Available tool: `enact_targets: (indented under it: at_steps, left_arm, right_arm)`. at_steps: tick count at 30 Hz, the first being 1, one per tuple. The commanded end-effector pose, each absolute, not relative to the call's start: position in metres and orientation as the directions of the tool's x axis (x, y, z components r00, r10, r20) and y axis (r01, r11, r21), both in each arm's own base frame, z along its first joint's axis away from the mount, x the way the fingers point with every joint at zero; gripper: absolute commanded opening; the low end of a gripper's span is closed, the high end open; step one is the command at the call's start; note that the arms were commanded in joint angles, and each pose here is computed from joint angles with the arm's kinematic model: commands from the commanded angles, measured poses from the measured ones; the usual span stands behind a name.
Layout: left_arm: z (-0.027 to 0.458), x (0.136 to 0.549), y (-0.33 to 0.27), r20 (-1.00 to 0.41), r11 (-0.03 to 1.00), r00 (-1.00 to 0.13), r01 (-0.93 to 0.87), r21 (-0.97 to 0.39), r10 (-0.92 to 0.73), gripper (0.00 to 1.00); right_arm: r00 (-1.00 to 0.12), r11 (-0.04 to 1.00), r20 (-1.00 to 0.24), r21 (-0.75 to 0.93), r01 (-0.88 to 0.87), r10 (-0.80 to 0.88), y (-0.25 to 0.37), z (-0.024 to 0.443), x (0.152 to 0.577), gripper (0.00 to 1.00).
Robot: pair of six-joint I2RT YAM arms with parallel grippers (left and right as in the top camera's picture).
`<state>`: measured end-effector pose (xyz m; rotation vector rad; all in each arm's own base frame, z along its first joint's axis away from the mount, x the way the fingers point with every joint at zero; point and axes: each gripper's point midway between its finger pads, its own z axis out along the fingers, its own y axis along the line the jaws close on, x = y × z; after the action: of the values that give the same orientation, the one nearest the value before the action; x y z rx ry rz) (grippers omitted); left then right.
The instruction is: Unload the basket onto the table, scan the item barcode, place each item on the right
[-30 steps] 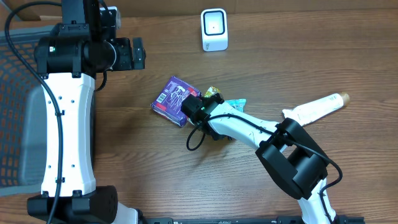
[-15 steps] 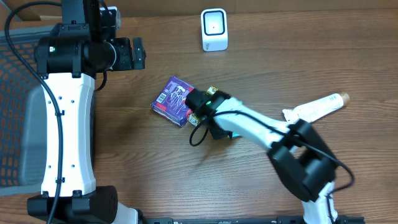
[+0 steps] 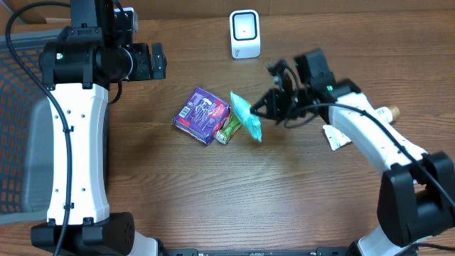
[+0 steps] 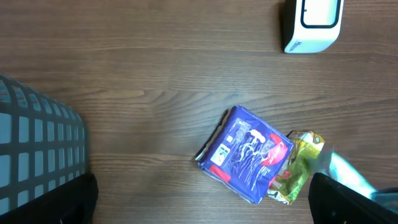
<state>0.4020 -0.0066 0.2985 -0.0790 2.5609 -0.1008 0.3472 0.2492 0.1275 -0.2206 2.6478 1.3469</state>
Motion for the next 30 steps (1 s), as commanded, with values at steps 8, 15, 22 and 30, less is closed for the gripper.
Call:
enact_targets:
  at_steps: [8, 15, 22, 30]
  left_arm:
    - [0.300, 0.403, -0.007, -0.549, 0.996, -0.834, -0.015, -0.083, -0.058, 1.00]
    - [0.300, 0.403, -0.007, -0.549, 0.996, -0.834, -0.015, -0.084, -0.058, 1.00]
    - [0.300, 0.403, -0.007, -0.549, 0.996, -0.834, -0.015, -0.083, -0.058, 0.99]
    - [0.300, 0.403, -0.007, -0.549, 0.996, -0.834, -0.015, -0.083, -0.058, 0.99]
  right_arm:
    - [-0.995, 0.574, -0.006, 0.817, 0.053, 0.100, 0.193, 0.069, 0.330, 0.04]
    - [-0.979, 0.749, -0.024, 0.648, 0.137, 0.200, 0.155, 0.036, 0.337, 0.58]
    - [-0.986, 0.778, -0.034, 0.619, 0.106, 0.161, 0.154, 0.056, 0.343, 0.66]
    - [-0.989, 0.862, -0.126, 0.491, -0.124, -0.071, 0.207, 0.064, 0.322, 0.55]
